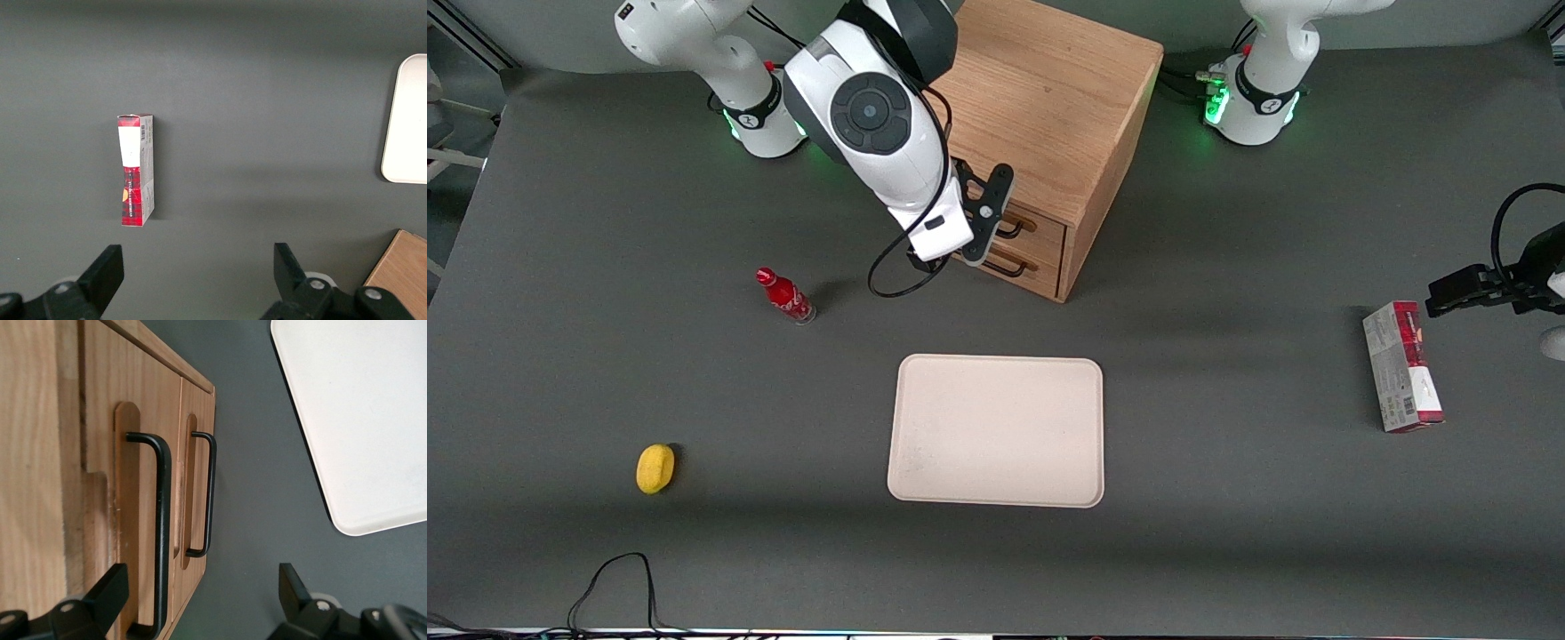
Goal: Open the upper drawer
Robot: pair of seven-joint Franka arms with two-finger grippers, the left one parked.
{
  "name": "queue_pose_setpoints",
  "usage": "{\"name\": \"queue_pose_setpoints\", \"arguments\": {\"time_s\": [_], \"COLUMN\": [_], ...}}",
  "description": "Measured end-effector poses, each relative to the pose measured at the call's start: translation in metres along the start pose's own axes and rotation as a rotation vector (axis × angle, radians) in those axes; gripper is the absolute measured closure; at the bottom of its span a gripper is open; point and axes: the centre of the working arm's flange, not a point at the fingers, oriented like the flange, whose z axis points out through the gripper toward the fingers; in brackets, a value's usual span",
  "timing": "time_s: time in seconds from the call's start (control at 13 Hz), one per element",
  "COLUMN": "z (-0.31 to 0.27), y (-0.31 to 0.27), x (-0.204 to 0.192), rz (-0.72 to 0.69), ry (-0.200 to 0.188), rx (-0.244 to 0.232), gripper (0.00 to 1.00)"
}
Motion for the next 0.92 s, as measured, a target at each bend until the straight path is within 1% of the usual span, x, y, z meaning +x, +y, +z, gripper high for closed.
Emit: {"name": "queue_pose_setpoints", "arguments": {"time_s": [0.46,0.92], "z": [0.026,0.046], "y": [0.006,0.007], "x": [-0.001,0.000], "rz": [0.013,0.013], "ry": [0.001,0.013], "rx": [-0.004,-0.012], "gripper": [0.00,0.00]}}
